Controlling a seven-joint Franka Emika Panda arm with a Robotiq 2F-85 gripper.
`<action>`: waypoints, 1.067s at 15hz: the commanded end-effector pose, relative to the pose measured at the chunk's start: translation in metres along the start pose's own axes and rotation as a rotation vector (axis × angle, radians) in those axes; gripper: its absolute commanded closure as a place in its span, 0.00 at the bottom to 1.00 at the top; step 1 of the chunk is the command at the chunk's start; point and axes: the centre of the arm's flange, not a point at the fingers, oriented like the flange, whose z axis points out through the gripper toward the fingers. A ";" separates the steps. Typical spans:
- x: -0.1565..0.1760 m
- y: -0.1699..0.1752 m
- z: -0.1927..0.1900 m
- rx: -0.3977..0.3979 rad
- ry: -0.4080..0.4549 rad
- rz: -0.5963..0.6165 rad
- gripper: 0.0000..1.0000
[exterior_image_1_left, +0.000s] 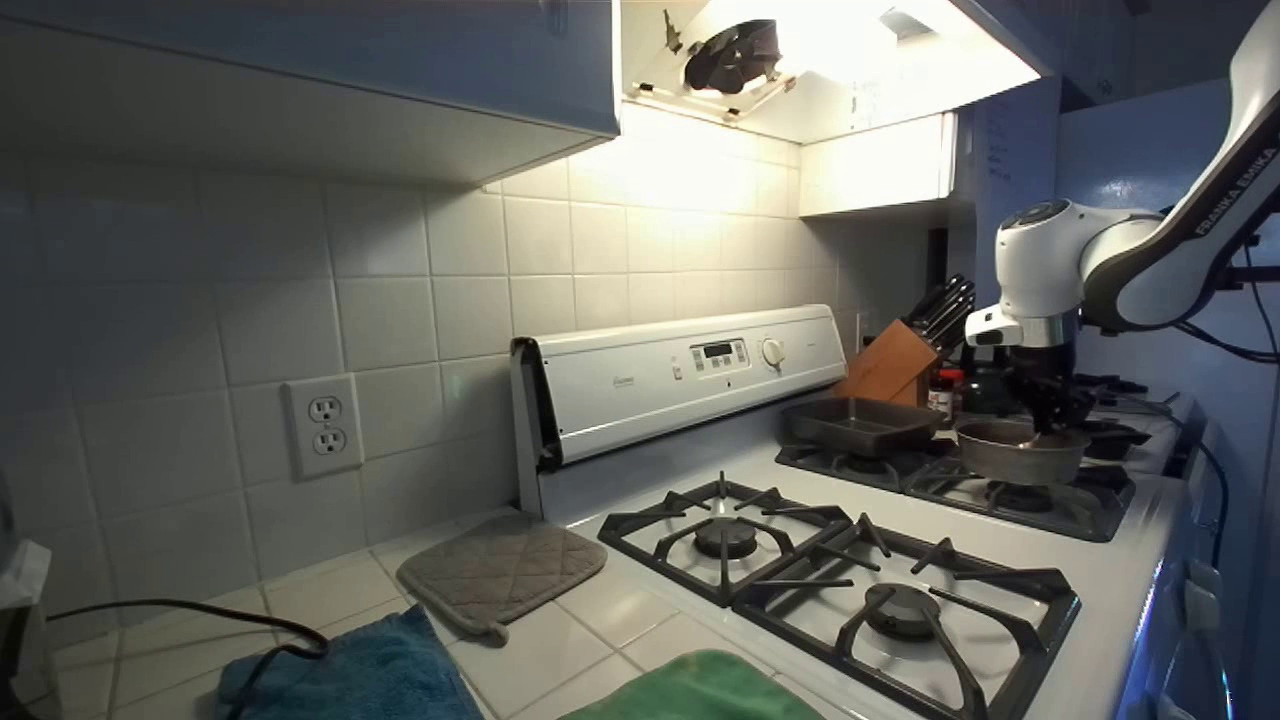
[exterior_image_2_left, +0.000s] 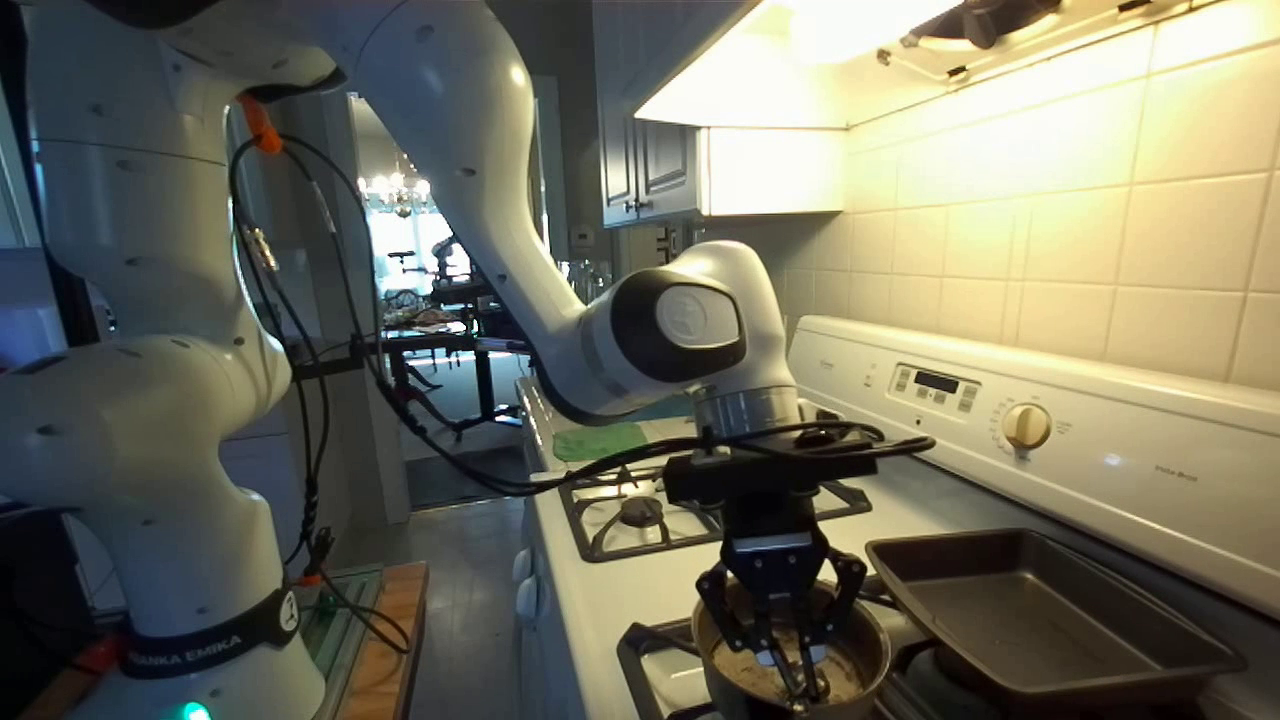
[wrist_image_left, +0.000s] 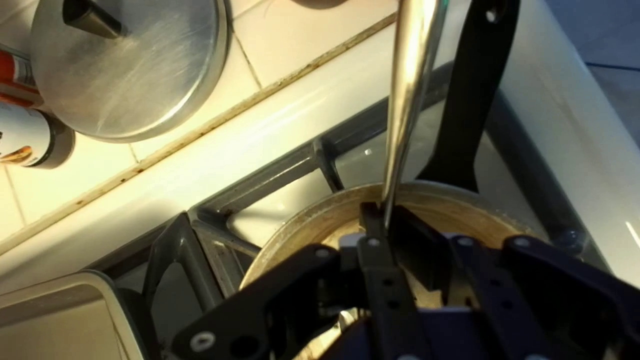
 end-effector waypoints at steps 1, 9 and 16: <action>0.004 -0.011 0.001 -0.013 -0.032 -0.045 0.97; 0.020 -0.015 0.001 -0.020 -0.021 0.014 0.97; 0.033 -0.013 0.001 -0.013 -0.016 0.112 0.97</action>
